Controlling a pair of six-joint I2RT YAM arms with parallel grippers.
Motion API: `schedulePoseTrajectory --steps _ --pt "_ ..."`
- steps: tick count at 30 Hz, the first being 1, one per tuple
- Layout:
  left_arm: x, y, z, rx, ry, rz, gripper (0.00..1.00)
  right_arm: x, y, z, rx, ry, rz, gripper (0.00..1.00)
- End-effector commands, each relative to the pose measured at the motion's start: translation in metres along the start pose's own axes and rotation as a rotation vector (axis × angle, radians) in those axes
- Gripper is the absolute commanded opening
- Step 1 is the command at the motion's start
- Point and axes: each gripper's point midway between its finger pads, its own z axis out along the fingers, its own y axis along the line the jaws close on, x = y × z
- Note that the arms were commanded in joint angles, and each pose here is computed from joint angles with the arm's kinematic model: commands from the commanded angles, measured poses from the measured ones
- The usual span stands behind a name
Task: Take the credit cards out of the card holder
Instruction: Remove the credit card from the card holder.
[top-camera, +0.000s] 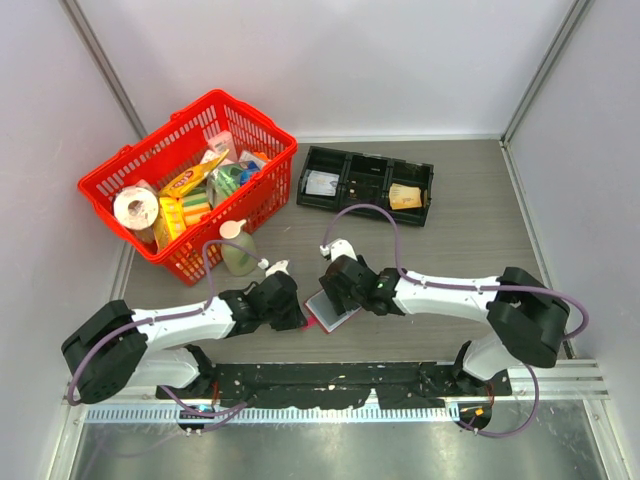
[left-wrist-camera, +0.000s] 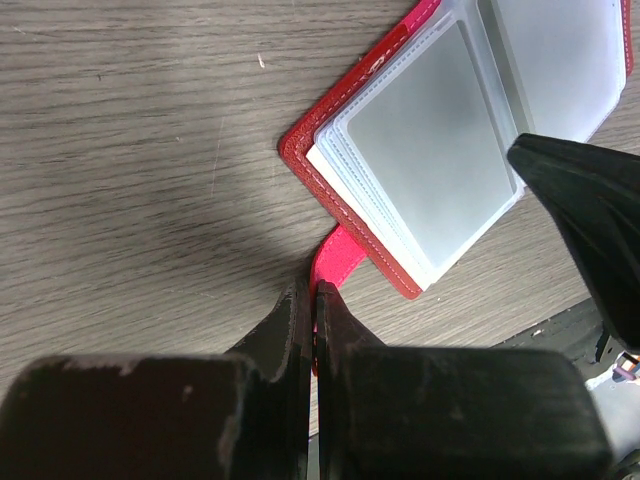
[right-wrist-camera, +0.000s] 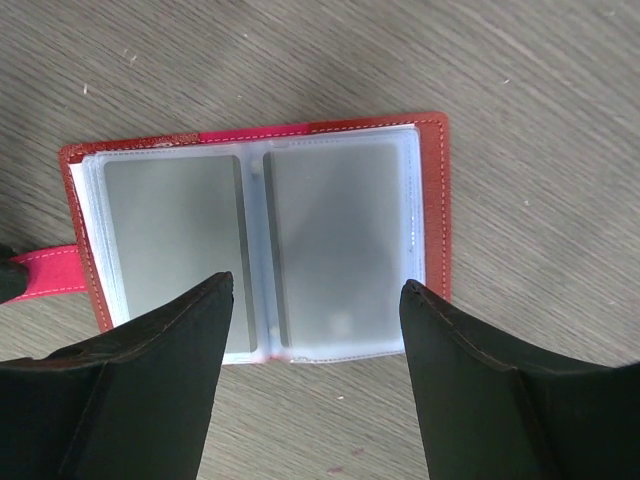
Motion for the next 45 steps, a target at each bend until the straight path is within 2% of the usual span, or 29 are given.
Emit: schedulePoseTrajectory --steps 1,16,28,36,40,45 --pt "-0.003 0.003 -0.002 -0.006 -0.024 0.020 0.00 -0.004 0.009 0.008 -0.032 -0.026 0.061 0.72" --pt "-0.003 0.001 -0.003 0.000 -0.021 0.018 0.00 0.016 0.018 0.015 -0.080 0.030 0.083 0.68" --pt "-0.003 0.001 -0.002 0.001 -0.019 0.017 0.00 -0.006 0.071 -0.011 -0.391 0.007 0.088 0.55" --pt "-0.002 0.001 0.000 0.000 -0.016 0.015 0.00 -0.031 0.101 -0.057 -0.634 -0.066 0.011 0.54" --pt "-0.002 0.003 0.000 -0.004 -0.016 0.014 0.00 -0.042 0.087 -0.069 -0.581 -0.122 -0.006 0.54" --pt "-0.004 0.007 -0.001 -0.023 -0.031 0.015 0.00 -0.059 0.045 -0.072 -0.423 -0.221 0.069 0.54"
